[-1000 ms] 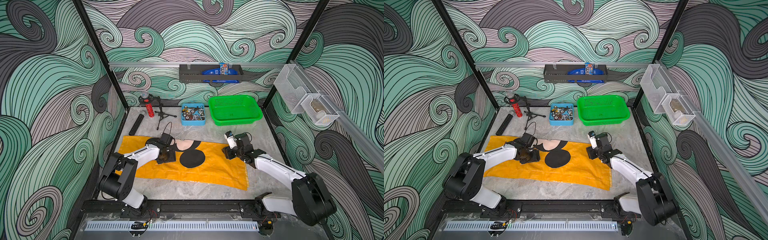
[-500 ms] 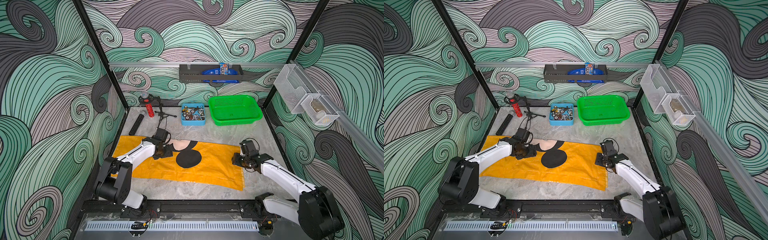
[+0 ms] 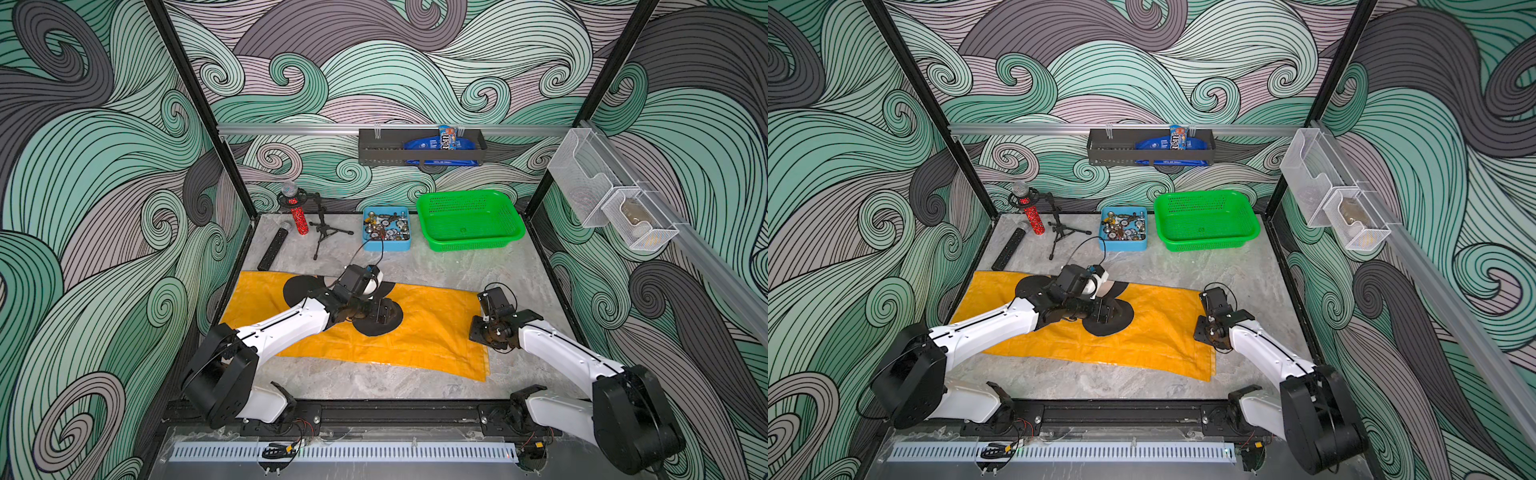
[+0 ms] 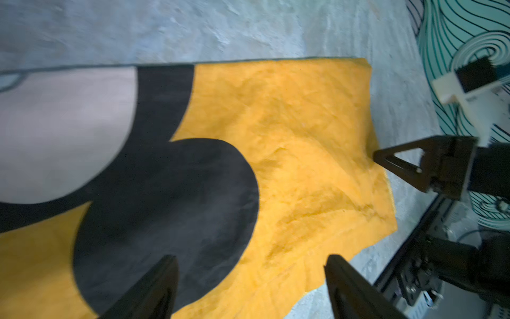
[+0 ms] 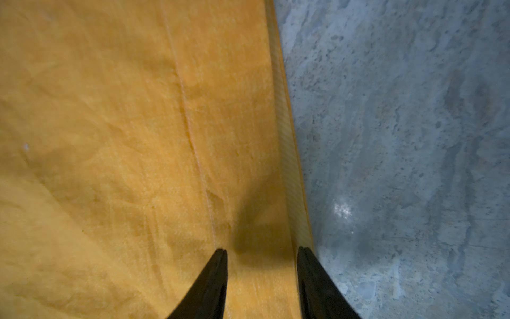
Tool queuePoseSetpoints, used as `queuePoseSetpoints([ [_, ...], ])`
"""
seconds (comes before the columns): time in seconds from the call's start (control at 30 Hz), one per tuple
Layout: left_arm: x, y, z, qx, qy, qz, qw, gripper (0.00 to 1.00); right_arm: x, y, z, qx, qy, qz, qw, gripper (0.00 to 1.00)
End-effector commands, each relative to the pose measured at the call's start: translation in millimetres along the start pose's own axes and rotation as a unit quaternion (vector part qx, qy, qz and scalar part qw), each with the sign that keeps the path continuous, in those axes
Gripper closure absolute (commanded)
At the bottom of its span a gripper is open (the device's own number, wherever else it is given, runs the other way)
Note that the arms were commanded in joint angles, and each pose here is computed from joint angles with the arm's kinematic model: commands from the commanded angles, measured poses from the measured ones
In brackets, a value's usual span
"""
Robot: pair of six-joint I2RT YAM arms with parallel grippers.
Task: Roll up the pillowcase
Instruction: Roll the pillowcase at the center of the board.
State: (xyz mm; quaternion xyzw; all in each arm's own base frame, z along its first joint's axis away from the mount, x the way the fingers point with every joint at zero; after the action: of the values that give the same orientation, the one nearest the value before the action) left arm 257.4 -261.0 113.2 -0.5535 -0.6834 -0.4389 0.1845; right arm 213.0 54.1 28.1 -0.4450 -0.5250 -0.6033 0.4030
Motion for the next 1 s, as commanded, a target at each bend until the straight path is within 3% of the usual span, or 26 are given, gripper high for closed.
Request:
queuePoseSetpoints([
  [0.0, -6.0, -7.4, -29.2, -0.030, -0.063, 0.000, 0.998, 0.10, -6.5, -10.0, -5.6, -0.004, -0.021, 0.025, 0.999, 0.55],
  [0.13, -20.8, -23.6, -34.4, -0.037, -0.066, 0.026, 0.997, 0.09, -10.2, -12.7, -7.2, -0.004, -0.034, 0.032, 0.999, 0.58],
  [0.2, -23.0, -29.0, -40.5, -0.045, -0.074, 0.032, 0.996, 0.01, -11.6, -13.5, -6.5, -0.001, -0.039, 0.033, 0.999, 0.62],
  [0.3, -25.3, -36.8, -47.9, -0.055, -0.083, 0.040, 0.994, 0.01, -9.8, -11.8, -6.1, 0.000, -0.044, 0.025, 0.999, 0.70],
  [0.87, -33.2, -59.9, -43.8, -0.058, -0.077, 0.066, 0.993, 0.01, 7.3, -5.7, -1.4, 0.008, -0.050, -0.001, 0.999, 0.76],
  [0.97, -33.3, -62.6, -42.3, -0.057, -0.076, 0.069, 0.993, 0.01, 6.6, -6.8, -2.3, 0.008, -0.052, 0.000, 0.999, 0.81],
])
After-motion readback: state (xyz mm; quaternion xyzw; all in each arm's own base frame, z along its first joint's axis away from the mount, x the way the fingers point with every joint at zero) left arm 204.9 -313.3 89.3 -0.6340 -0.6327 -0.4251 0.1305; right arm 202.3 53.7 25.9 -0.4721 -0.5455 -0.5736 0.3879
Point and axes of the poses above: each gripper's point midway between its finger pads, its own x axis back along the fingers, its own z axis along the line the jaws close on, y = z × x, the point moved 1 cm from there along x, back along the fingers, and after that the axes turned 12 degrees about x, right-handed, at the moved point
